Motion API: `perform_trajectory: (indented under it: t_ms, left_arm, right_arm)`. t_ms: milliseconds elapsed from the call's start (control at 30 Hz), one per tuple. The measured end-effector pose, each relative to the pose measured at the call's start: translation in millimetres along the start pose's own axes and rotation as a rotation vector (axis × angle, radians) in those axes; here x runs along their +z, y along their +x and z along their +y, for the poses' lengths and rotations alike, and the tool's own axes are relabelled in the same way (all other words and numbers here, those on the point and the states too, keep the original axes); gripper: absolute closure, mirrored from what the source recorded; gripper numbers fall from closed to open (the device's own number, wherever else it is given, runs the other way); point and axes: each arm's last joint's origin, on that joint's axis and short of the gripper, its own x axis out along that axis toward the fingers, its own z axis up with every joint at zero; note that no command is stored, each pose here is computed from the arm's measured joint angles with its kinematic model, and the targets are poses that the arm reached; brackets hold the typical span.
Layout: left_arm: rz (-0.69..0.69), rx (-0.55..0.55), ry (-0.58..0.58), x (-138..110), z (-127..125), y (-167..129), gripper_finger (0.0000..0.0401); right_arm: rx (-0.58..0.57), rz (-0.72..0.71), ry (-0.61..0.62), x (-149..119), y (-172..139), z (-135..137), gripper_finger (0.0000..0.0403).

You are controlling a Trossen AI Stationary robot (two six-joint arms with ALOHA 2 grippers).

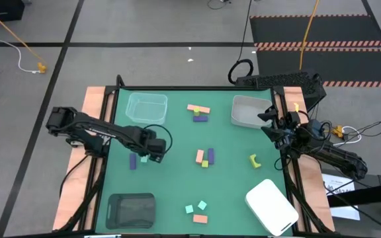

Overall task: Sort & place blocks by color
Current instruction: Put the top light blue block into the transparent bin

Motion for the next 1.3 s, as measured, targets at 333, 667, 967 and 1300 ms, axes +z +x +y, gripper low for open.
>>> perform_trajectory:
  t_ms: [333, 667, 967, 1300]
  left_arm:
    - [0.034, 0.105, -0.050, -4, 7, 24, 0.0128]
    - [0.016, 0.039, -0.050, -7, 13, 45, 0.0128]
    - [0.021, 0.023, -0.024, -7, 12, 46, 0.0230]
    - [-0.055, -0.117, -0.006, -2, 5, 31, 0.0275]
  right_arm:
    - [0.000, 0.000, 0.000, 0, 0, 0, 0.0138]
    - [0.000, 0.000, 0.000, 0, 0, 0, 0.0138]
    - [0.000, 0.001, 0.000, 0, 0, 0, 0.0138]
    - [0.000, 0.000, 0.000, 0, 0, 0, 0.0138]
